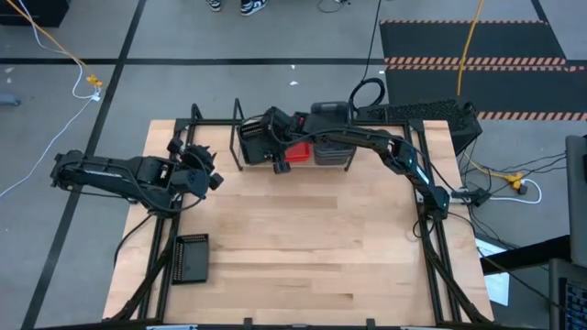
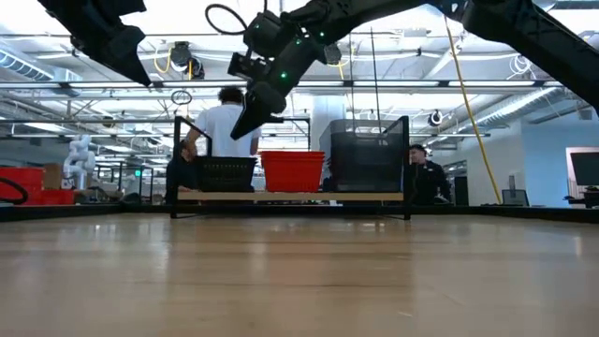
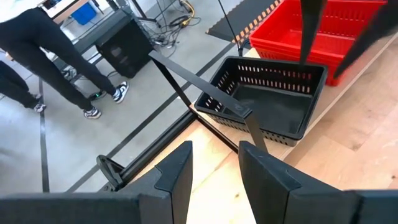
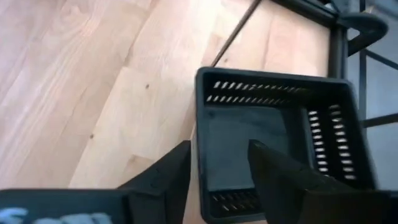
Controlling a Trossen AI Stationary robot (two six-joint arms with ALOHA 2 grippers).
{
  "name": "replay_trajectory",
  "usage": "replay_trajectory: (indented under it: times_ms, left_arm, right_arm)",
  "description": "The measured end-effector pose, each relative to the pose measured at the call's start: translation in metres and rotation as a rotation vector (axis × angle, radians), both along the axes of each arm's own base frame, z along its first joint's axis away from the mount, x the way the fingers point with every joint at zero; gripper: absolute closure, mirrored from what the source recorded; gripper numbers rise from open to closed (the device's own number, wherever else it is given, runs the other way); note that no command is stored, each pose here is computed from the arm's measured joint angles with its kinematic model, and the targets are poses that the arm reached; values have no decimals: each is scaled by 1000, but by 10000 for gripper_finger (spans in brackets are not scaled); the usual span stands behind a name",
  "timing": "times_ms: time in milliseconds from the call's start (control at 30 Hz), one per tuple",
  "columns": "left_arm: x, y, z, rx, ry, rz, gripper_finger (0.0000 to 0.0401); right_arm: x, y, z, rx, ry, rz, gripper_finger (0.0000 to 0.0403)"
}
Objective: Stack baskets on shelf by color
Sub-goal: Stack the right black bin on top of the black bin on the shelf
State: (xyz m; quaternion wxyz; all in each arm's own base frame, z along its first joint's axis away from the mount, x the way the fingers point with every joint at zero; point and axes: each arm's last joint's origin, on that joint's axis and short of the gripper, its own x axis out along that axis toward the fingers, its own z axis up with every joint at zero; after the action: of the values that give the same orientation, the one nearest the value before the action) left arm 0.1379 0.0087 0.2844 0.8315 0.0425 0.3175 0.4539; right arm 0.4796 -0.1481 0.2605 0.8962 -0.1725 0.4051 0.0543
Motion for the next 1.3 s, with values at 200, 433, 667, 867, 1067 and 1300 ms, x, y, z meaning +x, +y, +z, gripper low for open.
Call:
replay_trajectory:
  times_ms: [200, 433, 667, 867, 1067, 1300]
  left_arm:
    - [0, 0, 0, -1, 3, -1, 268]
    - [-1, 0, 0, 1, 11, -2, 268]
    - [0, 0, 0, 1, 10, -2, 268]
    - [0, 0, 0, 0, 9, -2, 268]
    - [0, 0, 0, -1, 4, -1, 268]
    - [0, 0, 0, -1, 1, -1, 268]
  right_arm:
    - [4, 5, -28, -25, -2, 32, 236]
    - [7, 8, -49, -24, -33, -4, 243]
    - [9, 6, -50, -7, -88, -121, 298]
    - [10, 6, -50, 55, -106, -183, 375]
    - [13, 8, -47, 138, -153, -266, 387]
    - [16, 13, -46, 108, -164, -224, 373]
